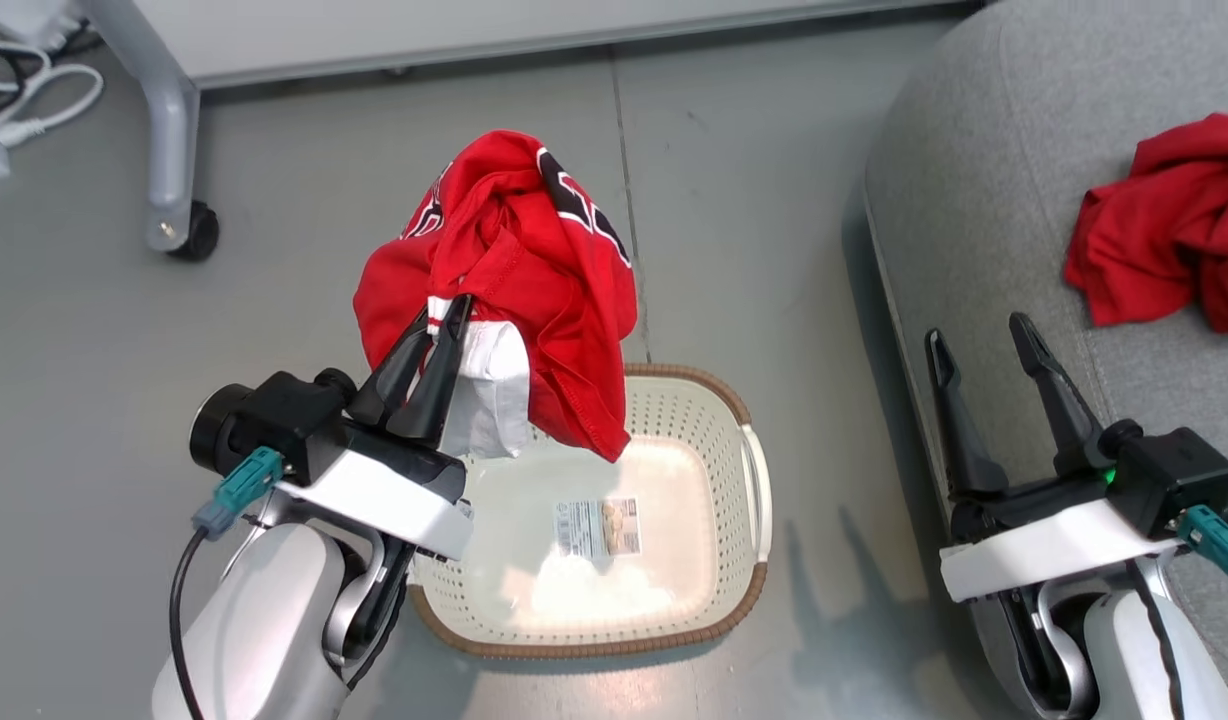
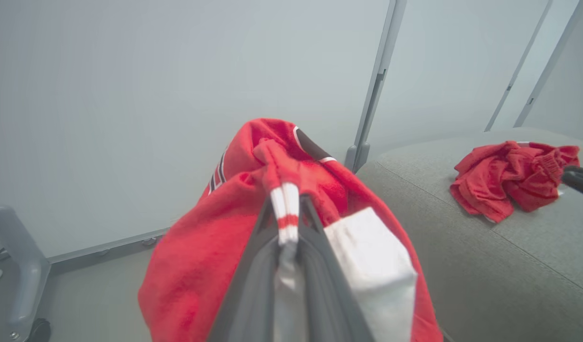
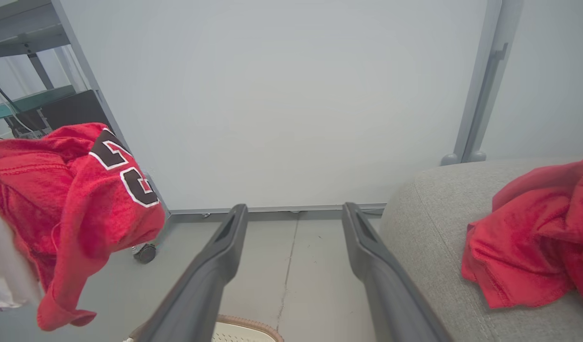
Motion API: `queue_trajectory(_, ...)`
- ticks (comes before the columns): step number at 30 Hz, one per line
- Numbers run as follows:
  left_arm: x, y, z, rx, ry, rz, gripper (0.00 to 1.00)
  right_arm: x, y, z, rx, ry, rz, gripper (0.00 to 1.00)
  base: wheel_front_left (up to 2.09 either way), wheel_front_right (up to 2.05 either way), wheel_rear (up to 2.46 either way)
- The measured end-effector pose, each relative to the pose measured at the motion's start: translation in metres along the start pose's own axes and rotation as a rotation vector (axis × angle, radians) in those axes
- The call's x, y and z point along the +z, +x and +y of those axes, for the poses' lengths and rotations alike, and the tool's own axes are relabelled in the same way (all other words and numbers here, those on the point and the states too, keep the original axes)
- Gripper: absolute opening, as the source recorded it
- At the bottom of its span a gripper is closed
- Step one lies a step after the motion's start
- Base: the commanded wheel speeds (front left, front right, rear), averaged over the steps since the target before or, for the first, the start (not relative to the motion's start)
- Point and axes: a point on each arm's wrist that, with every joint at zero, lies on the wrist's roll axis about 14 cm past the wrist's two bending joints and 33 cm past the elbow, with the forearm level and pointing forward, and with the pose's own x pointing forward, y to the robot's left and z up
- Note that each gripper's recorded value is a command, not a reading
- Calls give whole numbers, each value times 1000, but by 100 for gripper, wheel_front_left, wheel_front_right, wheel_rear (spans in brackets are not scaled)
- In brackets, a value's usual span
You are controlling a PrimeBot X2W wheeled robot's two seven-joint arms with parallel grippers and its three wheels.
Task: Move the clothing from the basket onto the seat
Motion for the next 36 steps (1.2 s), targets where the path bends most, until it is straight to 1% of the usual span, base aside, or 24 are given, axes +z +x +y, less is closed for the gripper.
queue_trajectory(10,67,-23,-10,15,0,-169,0,18,-25,14,21,-6,-15,100,0,0,0)
queue_trajectory(16,93,-38,-22,10,-1,-240,0,28,-44,18,21,-6,-29,100,0,0,0)
queue_trajectory(27,99,-58,-41,-18,4,-245,0,35,-64,19,12,1,-38,100,0,0,0)
queue_trajectory(36,99,-67,-44,-15,12,-239,0,37,-70,26,27,11,-41,100,0,0,0)
